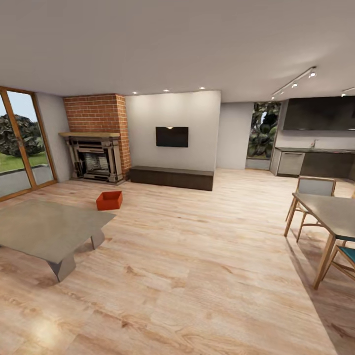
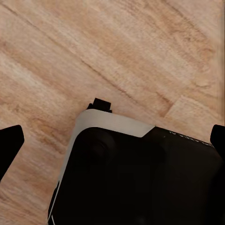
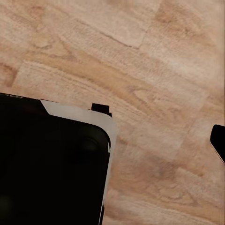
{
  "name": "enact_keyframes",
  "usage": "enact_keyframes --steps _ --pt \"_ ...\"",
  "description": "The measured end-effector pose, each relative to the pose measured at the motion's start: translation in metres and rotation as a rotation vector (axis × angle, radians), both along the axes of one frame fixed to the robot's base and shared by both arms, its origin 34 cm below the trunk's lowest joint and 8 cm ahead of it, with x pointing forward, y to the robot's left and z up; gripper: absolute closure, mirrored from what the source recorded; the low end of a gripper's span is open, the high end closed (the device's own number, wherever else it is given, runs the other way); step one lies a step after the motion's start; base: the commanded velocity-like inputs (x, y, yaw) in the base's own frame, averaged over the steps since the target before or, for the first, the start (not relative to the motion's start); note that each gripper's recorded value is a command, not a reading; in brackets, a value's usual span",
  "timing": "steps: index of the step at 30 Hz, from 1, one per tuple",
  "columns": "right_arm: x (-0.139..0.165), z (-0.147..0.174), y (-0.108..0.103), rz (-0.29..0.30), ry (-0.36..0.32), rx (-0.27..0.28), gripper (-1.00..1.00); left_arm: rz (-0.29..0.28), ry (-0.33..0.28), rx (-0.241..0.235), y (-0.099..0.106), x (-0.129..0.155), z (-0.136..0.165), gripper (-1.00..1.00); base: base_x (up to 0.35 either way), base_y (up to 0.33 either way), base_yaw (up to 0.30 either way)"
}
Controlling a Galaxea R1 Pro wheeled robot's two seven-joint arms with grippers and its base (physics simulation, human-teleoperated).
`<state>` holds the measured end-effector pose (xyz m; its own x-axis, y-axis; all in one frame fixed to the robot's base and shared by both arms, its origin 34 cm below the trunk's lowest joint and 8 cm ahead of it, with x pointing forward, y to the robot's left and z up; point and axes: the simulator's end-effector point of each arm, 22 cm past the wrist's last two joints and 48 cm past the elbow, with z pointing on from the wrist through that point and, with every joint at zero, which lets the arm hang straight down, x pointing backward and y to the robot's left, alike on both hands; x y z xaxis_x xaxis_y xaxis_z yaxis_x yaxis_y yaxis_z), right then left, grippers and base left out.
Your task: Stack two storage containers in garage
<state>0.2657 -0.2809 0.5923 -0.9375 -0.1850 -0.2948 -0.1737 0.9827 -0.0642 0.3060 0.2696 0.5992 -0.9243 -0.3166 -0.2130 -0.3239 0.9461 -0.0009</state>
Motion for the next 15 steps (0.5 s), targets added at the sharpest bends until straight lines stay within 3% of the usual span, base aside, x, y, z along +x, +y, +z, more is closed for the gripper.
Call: enact_keyframes --steps 15 --pt "0.0000 0.0000 0.0005 0.000 0.000 0.001 -1.00 -0.001 0.000 0.000 -0.0001 0.0001 0.0000 -1.00 0.323 0.000 0.000"
